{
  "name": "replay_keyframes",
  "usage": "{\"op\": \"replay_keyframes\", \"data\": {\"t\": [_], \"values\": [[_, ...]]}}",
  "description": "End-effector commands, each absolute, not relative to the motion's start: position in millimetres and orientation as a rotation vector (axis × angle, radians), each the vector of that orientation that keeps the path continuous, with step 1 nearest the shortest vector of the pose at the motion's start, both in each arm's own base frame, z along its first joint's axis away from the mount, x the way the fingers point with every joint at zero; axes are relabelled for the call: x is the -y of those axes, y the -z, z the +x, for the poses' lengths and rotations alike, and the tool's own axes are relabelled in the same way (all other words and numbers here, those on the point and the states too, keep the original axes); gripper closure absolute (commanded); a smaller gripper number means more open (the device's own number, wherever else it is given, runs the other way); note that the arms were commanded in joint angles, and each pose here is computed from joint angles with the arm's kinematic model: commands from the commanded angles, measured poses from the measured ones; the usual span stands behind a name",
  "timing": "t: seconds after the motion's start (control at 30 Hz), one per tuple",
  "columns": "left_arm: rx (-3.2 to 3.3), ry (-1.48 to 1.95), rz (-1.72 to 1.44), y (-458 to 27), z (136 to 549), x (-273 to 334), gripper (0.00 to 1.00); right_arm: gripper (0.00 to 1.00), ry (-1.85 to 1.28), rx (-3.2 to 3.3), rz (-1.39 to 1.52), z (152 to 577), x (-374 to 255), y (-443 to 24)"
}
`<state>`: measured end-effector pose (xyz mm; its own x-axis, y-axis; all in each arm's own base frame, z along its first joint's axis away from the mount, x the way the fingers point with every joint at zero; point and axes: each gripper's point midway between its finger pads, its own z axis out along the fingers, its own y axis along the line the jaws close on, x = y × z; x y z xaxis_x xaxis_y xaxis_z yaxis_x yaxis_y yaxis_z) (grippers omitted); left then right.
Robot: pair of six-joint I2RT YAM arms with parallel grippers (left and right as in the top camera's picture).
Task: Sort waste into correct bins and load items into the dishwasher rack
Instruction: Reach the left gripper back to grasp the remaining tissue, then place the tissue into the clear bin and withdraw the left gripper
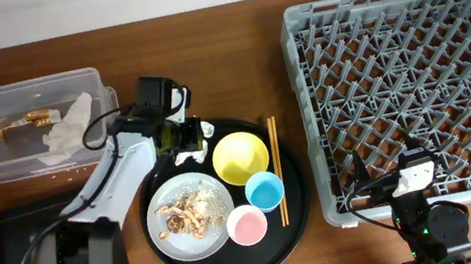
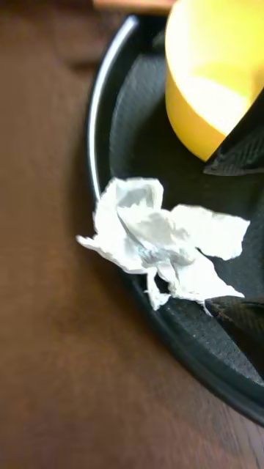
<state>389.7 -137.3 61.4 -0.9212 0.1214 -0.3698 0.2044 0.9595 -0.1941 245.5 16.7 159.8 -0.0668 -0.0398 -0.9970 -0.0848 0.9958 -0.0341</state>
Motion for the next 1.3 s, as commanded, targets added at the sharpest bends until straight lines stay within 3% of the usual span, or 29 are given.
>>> {"op": "replay_keyframes", "data": {"t": [0.0, 0.17, 0.5, 0.6, 0.8, 0.87, 1.03, 1.17, 1.2, 1.23, 1.27], "values": [[-2.818, 0.293, 0.282, -34.2, 382.2, 140.7, 0.51, 0.01, -0.034, -1.640, -0.099, 245.5, -17.1, -157.2], [-2.856, 0.236, 0.300, -15.4, 379.1, 140.9, 0.52, 0.01, -0.034, -1.640, -0.099, 245.5, -17.1, -157.2], [-2.823, 0.211, 0.293, -16.3, 387.7, 139.5, 1.00, 0.01, -0.034, -1.640, -0.099, 245.5, -17.1, -157.2], [-2.811, 0.239, 0.293, -26.0, 390.6, 143.2, 1.00, 0.01, -0.034, -1.640, -0.099, 245.5, -17.1, -157.2], [-2.515, 0.311, 0.220, -168.0, 419.0, 142.9, 1.00, 0.01, -0.034, -1.640, -0.099, 245.5, -17.1, -157.2], [-2.408, 0.236, 0.116, -206.7, 427.0, 106.6, 1.00, 0.01, -0.034, -1.640, -0.099, 245.5, -17.1, -157.2], [-2.212, 0.151, -0.219, -245.0, 463.7, 3.8, 1.00, 0.01, -0.034, -1.640, -0.099, 245.5, -17.1, -157.2], [-2.103, 0.051, -0.468, -252.0, 473.9, -72.8, 1.00, 0.02, -0.034, -1.640, -0.099, 245.5, -17.1, -157.2], [-2.109, 0.035, -0.497, -245.1, 474.7, -85.2, 0.94, 0.01, -0.034, -1.640, -0.099, 245.5, -17.1, -157.2], [-2.122, 0.022, -0.523, -236.5, 475.0, -95.9, 0.70, 0.01, -0.034, -1.640, -0.099, 245.5, -17.1, -157.2], [-2.133, 0.015, -0.540, -229.3, 475.6, -102.4, 0.33, 0.01, -0.034, -1.640, -0.099, 245.5, -17.1, -157.2]]}}
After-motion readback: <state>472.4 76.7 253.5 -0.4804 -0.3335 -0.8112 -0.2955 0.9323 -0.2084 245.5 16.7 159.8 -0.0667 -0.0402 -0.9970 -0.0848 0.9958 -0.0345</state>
